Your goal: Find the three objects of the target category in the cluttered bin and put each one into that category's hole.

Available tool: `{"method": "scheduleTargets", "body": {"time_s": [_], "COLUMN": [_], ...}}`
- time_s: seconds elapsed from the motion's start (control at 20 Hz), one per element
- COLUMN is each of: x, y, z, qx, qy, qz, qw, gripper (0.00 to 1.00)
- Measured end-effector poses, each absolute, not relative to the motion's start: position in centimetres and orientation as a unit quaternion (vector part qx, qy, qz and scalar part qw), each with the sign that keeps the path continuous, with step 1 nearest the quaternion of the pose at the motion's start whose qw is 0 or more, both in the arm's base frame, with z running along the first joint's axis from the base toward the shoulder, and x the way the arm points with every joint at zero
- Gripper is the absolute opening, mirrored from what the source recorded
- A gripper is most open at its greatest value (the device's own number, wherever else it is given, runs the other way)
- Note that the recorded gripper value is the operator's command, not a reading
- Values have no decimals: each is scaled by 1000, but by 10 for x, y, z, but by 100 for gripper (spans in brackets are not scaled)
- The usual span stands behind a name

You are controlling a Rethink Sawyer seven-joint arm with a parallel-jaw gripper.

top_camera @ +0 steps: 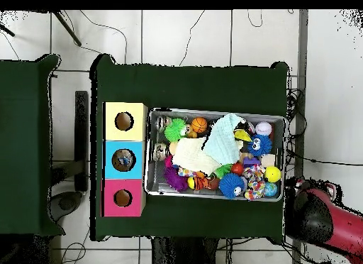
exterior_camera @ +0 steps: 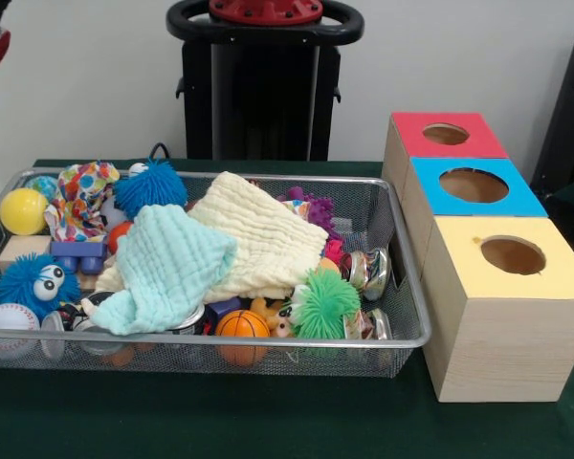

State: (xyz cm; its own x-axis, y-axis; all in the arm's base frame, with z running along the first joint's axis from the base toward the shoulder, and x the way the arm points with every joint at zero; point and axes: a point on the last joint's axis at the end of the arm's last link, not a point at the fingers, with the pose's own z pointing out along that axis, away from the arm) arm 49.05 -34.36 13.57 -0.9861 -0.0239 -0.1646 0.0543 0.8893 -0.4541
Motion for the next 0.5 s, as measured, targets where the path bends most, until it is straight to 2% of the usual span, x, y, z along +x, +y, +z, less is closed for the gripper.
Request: {"method": "scheduleTargets", "body": {"time_s": [0.5], "x": [478], "y": [-325], "z": [140], "qx": [0], "qy": [969], "qz": [-237], "qw": [72], "gripper": [100]}}
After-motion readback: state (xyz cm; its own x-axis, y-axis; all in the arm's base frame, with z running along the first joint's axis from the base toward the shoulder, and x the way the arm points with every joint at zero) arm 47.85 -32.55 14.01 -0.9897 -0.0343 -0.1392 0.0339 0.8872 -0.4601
